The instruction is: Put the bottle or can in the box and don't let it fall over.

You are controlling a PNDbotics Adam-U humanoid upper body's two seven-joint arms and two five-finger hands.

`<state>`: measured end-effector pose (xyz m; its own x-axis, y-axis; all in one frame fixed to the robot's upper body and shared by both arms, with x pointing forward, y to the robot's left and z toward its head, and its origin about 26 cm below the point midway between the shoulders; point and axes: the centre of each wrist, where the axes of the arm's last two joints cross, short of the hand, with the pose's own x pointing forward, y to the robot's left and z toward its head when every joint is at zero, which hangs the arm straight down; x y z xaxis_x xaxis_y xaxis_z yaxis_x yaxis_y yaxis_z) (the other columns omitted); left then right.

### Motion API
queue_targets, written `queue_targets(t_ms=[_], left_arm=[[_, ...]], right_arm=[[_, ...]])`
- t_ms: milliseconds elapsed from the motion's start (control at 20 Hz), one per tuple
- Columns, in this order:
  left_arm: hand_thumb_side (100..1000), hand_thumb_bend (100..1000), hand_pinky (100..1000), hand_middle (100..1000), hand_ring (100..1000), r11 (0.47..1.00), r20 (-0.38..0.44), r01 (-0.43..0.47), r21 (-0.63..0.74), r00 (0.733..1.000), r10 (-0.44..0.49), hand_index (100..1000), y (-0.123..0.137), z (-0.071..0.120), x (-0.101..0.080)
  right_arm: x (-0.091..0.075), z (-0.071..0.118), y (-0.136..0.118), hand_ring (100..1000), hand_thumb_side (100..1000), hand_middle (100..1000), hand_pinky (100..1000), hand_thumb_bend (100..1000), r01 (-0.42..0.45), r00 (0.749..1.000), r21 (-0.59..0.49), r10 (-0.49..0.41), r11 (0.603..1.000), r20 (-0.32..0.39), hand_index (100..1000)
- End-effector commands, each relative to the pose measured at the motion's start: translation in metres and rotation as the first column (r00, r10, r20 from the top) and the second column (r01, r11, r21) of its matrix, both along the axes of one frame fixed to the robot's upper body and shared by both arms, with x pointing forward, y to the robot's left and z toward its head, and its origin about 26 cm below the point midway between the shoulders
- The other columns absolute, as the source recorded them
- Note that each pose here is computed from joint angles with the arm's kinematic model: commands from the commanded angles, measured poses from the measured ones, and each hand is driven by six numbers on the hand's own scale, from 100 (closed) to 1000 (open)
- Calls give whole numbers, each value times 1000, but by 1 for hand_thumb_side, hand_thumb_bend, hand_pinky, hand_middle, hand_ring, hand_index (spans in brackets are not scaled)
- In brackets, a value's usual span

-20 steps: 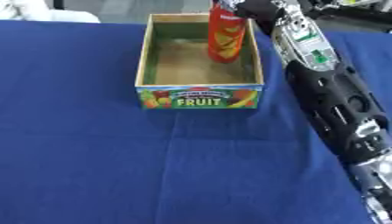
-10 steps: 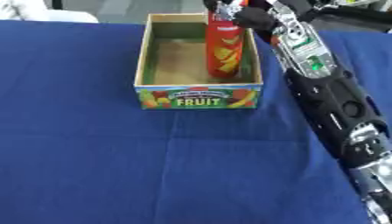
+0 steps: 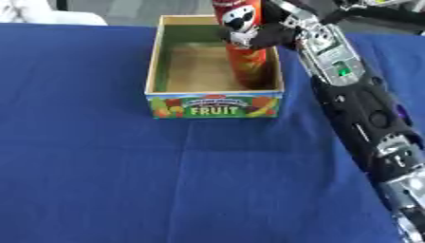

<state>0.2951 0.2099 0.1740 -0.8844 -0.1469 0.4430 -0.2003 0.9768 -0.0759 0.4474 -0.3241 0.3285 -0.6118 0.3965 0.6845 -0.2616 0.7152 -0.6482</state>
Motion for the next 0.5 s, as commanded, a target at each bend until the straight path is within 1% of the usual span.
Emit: queue_targets(t_ms=[50,100,150,400,500], left_arm=[[672,100,882,896,681,1000,21,-7,13,1000,6,757,3,5,-2],[672,100,882,896,681,1000,19,-7,13,1000,7,757,3,5,-2],[672,100,882,896,681,1000,18,-8,14,1000,8,757,3,5,-2],[672,100,884,896,682,1000,15,-13,16,1000,13,757,4,4,-3],[672,100,885,896,681,1000,12,-17,17,1000,16,757,4,4,-3]], right_arm=[[-4,15,-3,1000,580,1000,1000,100,-1,1000,-29,2,1000,26,1000],[-5,16,-3,1000,368,1000,1000,100,-8,1000,-36,9,999,26,1000],[-5,17,-2,1000,100,1000,1000,100,-17,1000,-48,18,999,24,1000],[-7,18,-1,1000,100,1000,1000,100,-53,999,-81,52,995,-15,1000],[-7,18,-3,1000,100,1000,1000,100,-45,999,-73,43,996,-24,1000]])
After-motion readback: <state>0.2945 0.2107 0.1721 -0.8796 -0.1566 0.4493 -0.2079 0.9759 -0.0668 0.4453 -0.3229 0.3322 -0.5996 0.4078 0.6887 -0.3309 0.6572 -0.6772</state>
